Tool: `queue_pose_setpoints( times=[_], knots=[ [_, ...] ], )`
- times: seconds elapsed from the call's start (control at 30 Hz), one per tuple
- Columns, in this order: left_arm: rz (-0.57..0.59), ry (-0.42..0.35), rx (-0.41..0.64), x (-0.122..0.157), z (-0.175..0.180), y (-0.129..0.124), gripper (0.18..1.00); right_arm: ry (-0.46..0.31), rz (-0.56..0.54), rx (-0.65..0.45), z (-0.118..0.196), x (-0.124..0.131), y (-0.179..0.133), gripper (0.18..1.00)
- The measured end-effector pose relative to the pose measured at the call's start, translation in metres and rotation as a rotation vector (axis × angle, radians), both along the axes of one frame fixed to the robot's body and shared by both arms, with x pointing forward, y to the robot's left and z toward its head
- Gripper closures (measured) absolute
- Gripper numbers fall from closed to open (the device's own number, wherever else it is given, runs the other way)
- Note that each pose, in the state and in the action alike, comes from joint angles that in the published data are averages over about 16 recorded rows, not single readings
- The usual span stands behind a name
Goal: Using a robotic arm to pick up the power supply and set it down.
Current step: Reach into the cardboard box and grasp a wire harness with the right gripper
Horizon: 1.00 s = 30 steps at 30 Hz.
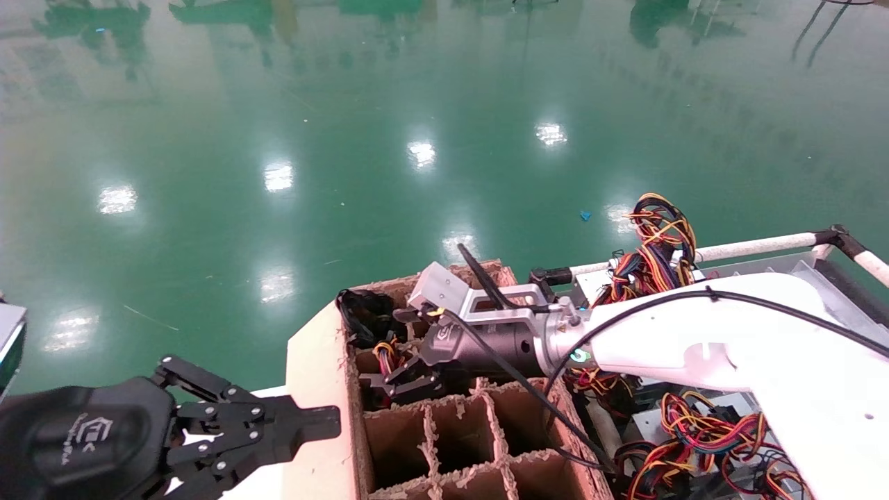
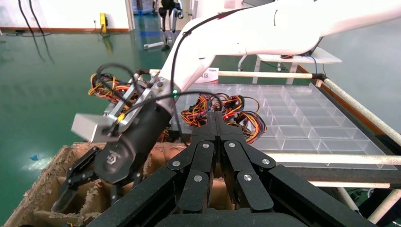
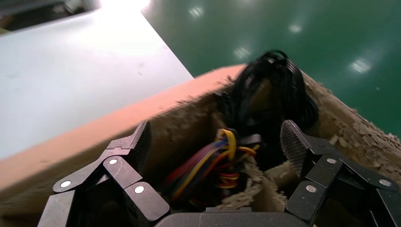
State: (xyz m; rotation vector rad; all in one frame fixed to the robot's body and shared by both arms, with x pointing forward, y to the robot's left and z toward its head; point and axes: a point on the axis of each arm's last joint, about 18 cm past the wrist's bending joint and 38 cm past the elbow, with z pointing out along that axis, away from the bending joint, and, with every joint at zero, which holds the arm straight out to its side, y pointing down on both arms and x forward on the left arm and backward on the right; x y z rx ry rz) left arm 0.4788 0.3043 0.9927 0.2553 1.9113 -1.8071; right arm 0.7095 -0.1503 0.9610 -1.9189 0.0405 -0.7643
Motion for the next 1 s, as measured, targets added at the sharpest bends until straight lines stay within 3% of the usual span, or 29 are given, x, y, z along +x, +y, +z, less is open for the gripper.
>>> queue_pose_setpoints(
  times=[0.3,0.5,0.8,1.0],
  knots=[
    [0.000,0.000,0.000,0.000,0.000,0.000,0.981,-0.012,-0.029,-0.034,-0.006,0.009,0.010,0.241],
    [0.000,0.000,0.000,0.000,0.000,0.000,0.942,-0.005,-0.032,-0.039,-0.009,0.010,0.011,0.318],
    [0.000,0.000,0.000,0.000,0.000,0.000,0.823,0.006,-0.040,-0.043,-0.012,0.011,0.010,0.509],
    [0.000,0.000,0.000,0.000,0.000,0.000,0.701,0.012,-0.043,-0.040,-0.012,0.010,0.009,0.651]
  ],
)
